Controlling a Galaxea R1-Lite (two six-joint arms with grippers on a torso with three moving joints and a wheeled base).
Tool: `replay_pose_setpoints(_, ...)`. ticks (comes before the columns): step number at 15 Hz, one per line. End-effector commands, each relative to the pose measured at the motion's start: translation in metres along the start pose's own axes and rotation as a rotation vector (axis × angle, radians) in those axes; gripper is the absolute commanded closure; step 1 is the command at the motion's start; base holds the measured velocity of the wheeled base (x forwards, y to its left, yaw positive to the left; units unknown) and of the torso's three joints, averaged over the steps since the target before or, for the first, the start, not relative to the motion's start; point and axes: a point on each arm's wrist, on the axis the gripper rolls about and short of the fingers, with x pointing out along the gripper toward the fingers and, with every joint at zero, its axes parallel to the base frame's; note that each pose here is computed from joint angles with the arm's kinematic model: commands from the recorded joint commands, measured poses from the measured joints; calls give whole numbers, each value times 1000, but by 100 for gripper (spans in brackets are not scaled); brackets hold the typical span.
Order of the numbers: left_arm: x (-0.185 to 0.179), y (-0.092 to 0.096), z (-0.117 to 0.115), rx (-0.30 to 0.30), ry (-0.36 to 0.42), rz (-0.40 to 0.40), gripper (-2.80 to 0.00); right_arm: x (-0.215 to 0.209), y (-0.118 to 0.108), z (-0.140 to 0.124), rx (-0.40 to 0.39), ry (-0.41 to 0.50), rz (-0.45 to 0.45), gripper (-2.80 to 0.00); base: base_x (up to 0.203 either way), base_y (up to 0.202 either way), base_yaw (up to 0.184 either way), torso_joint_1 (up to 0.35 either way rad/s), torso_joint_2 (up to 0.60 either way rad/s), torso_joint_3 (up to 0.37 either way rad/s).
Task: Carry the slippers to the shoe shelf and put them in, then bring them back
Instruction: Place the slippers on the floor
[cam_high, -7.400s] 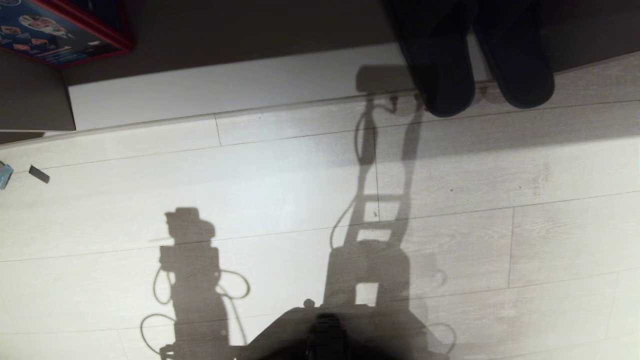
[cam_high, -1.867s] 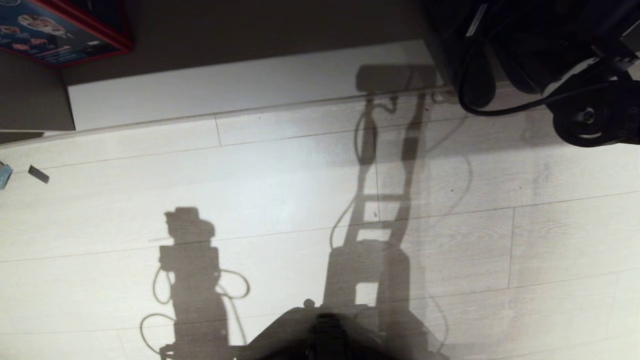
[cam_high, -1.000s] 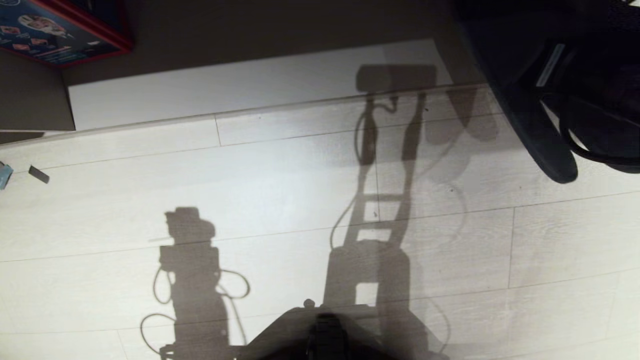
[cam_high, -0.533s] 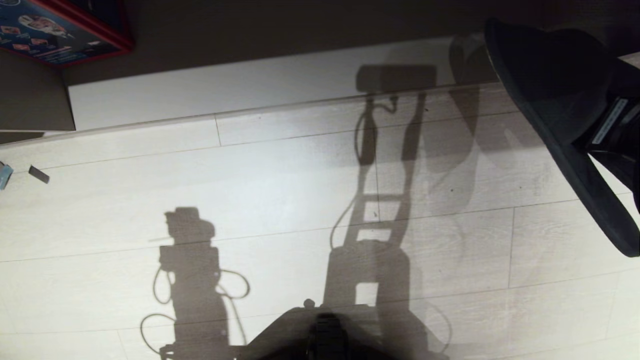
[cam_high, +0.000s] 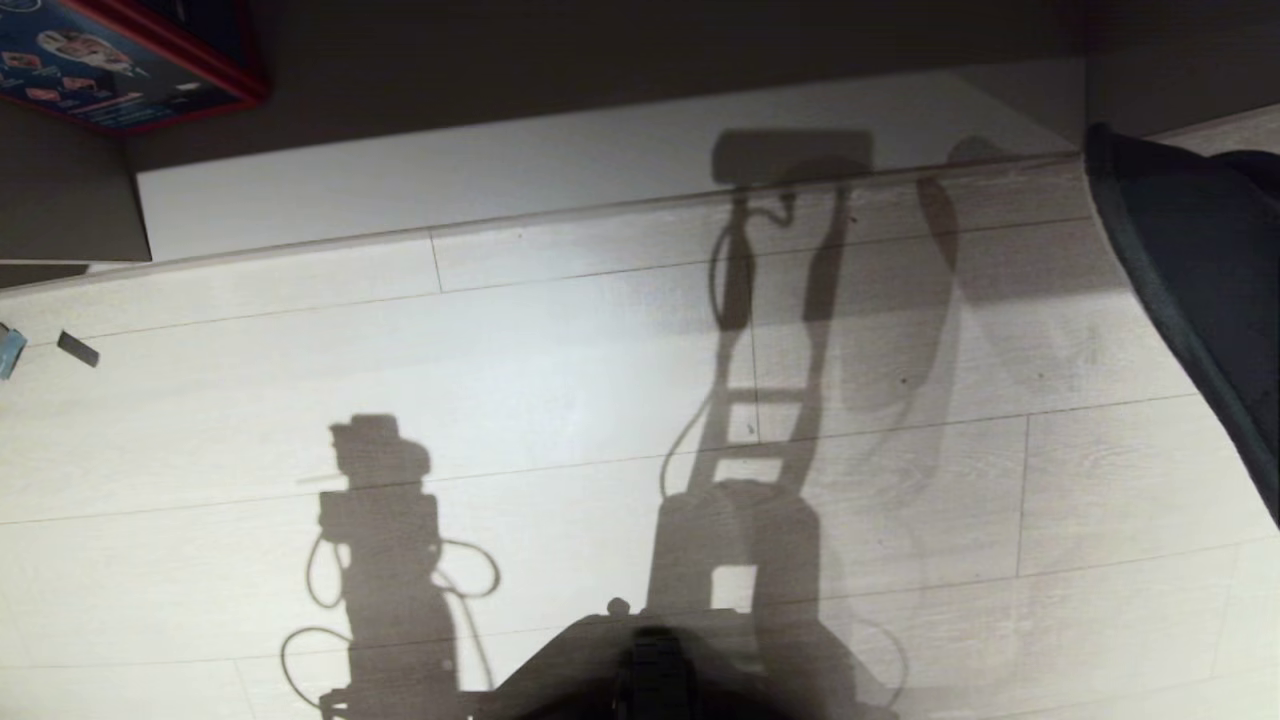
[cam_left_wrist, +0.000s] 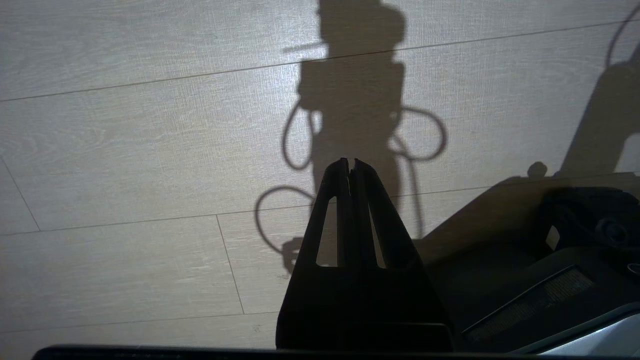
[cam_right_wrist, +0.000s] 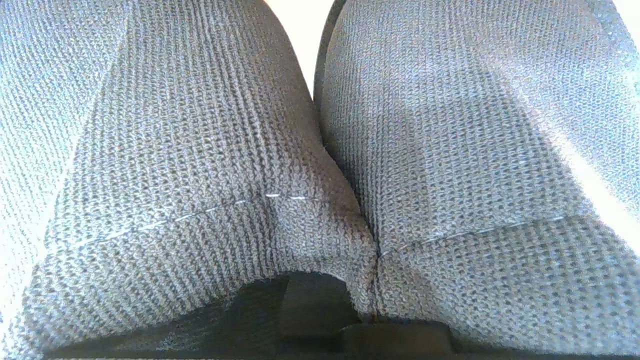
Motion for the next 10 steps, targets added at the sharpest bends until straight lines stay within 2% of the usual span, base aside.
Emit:
replay_pose_setpoints(1, 0, 0, 0, 0, 0, 0, 0, -34, -8, -1, 11, -76, 1, 0, 0, 0, 0, 0, 0, 0)
replay_pose_setpoints(4, 0, 0, 0, 0, 0, 0, 0, -72, -16, -14, -12, -147, 29, 0, 0, 0, 0, 0, 0, 0)
replay_pose_setpoints(10, 0, 0, 0, 0, 0, 1, 0, -123, -19, -62, -69, -247, -22, 0, 0, 0, 0, 0, 0, 0)
